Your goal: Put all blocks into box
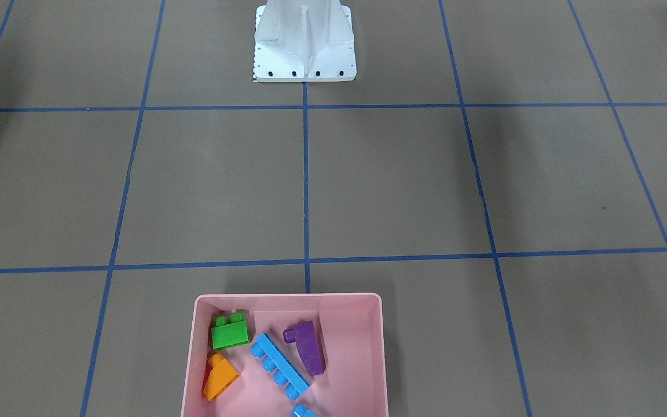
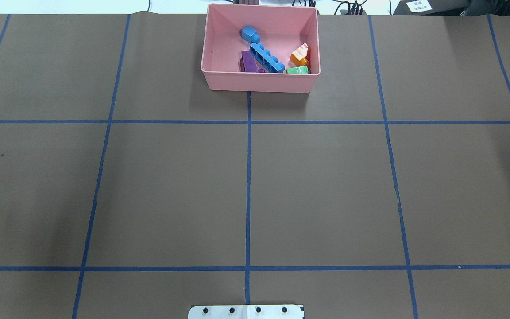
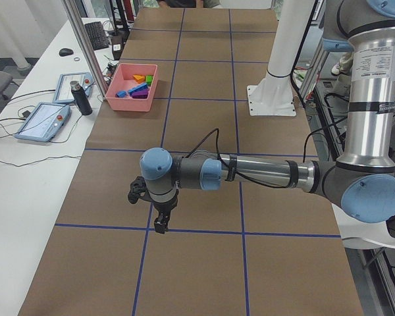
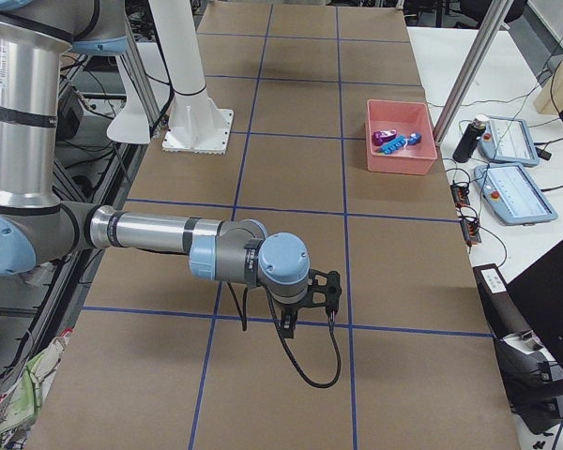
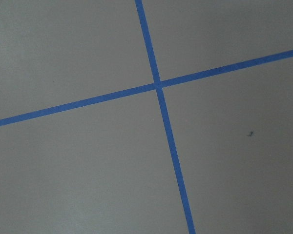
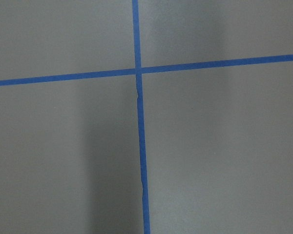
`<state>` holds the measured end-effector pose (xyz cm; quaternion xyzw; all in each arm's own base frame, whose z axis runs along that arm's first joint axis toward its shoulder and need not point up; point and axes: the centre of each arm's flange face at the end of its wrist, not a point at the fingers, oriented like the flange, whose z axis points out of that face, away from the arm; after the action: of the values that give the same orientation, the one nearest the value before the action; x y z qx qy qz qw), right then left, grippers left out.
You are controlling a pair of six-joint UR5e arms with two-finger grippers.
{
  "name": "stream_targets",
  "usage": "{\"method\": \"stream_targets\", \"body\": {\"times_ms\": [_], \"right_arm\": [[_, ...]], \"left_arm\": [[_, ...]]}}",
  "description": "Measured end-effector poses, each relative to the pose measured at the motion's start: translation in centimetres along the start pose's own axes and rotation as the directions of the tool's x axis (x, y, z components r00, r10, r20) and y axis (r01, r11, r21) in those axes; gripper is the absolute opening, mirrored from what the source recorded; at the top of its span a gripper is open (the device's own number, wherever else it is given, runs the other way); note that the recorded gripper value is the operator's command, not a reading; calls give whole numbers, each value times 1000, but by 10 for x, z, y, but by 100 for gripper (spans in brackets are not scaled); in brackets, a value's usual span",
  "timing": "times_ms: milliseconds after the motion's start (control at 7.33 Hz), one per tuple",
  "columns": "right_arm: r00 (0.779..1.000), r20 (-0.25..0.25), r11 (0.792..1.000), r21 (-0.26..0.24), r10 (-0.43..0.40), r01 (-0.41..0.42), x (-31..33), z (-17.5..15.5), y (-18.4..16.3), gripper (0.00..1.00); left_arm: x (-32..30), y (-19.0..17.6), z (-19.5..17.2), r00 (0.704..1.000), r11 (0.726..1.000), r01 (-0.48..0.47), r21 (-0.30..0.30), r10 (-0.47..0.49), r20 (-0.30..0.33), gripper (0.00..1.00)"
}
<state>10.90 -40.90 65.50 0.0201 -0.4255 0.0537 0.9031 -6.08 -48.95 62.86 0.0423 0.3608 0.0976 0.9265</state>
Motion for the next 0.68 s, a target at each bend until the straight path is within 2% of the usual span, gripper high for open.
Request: {"method": "stream_targets", "body": {"times_ms": [136, 409, 682], "right_arm": [[1000, 17, 1000, 13, 6, -6, 0, -5, 2, 100], [1000, 19, 999, 37, 1, -2, -8, -17, 1, 100], [999, -26, 1000, 16, -22, 23, -34, -10, -5, 100]], "left_arm": [[-3, 1, -1, 1000, 1000, 6, 2, -6, 2, 100], [-7, 2, -4, 1000, 1000, 16, 8, -16, 5, 100], [-7, 2, -7, 1000, 1000, 17, 12, -17, 7, 100]]}}
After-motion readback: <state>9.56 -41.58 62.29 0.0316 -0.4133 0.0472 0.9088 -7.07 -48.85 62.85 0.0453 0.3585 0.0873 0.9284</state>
